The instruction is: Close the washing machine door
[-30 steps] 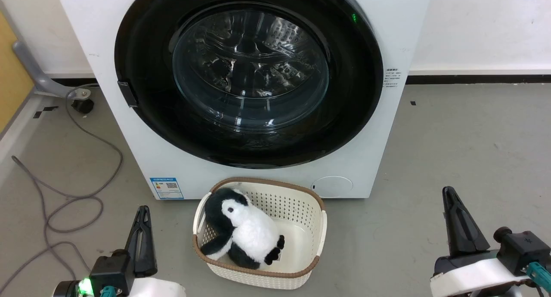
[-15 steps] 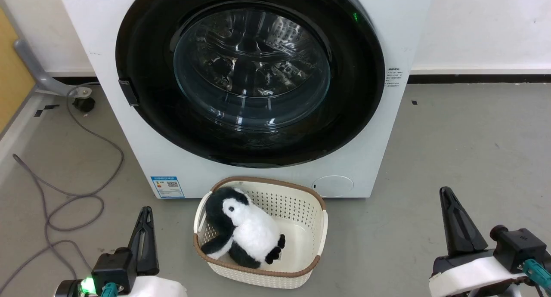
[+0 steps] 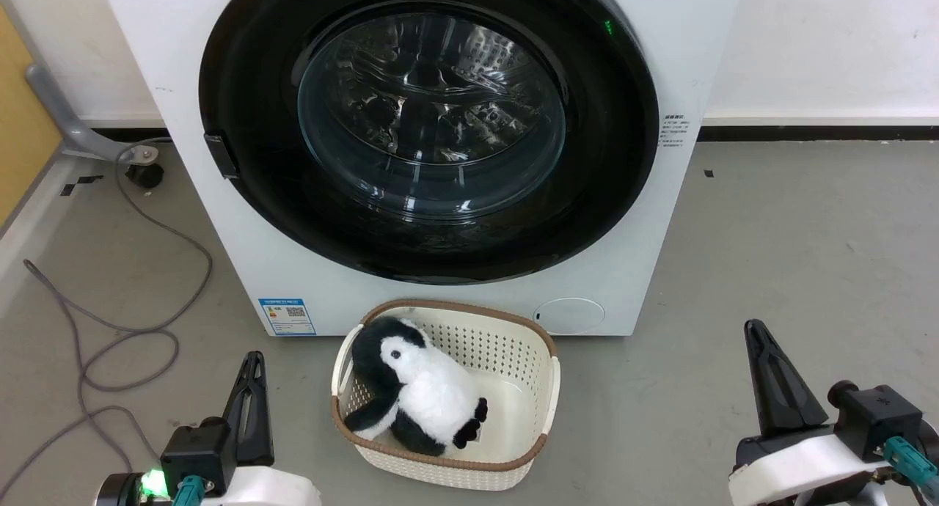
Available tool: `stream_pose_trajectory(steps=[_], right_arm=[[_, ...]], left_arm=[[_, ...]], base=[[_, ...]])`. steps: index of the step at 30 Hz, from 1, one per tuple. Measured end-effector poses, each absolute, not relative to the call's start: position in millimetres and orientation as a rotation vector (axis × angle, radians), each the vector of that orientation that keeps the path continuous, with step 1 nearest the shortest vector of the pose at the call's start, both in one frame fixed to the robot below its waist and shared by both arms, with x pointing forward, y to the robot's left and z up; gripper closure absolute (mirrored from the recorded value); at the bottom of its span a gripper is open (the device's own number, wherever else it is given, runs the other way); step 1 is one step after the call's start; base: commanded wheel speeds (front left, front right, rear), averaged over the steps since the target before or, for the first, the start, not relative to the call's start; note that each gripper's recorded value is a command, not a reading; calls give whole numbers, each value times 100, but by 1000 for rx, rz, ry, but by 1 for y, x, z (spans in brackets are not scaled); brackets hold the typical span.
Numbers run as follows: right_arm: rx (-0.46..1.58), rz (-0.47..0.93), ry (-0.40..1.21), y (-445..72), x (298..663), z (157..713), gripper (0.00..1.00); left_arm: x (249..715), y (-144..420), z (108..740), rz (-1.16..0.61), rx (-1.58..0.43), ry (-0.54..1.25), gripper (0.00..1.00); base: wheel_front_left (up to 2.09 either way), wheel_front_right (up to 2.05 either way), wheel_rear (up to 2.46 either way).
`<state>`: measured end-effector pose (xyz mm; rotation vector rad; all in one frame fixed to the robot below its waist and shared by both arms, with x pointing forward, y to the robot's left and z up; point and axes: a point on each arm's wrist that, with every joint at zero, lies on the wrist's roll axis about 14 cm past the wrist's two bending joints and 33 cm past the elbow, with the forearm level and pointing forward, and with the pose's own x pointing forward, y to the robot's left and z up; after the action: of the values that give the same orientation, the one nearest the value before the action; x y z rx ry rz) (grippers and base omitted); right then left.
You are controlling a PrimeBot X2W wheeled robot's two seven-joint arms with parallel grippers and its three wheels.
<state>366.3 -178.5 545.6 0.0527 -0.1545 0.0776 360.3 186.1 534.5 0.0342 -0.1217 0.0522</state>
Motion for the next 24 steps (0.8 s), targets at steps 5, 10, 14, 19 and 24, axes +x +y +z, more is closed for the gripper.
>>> stream_pose_trajectory(steps=[5, 10, 14, 19, 24], right_arm=[[49, 81, -147, -177, 367, 545, 100], [43, 85, -139, -176, 368, 544, 100], [41, 88, -130, -175, 368, 543, 100], [33, 91, -119, -174, 369, 542, 100], [30, 94, -111, -173, 369, 541, 100]], left_arm=[[361, 186, 533, 49, 33, -110, 100], [362, 185, 533, 44, 31, -106, 100], [362, 185, 533, 44, 32, -102, 100], [363, 184, 532, 40, 31, -93, 100], [363, 184, 531, 37, 31, -82, 100]], base=[[0, 0, 0], [0, 0, 0], [0, 0, 0], [0, 0, 0], [0, 0, 0]])
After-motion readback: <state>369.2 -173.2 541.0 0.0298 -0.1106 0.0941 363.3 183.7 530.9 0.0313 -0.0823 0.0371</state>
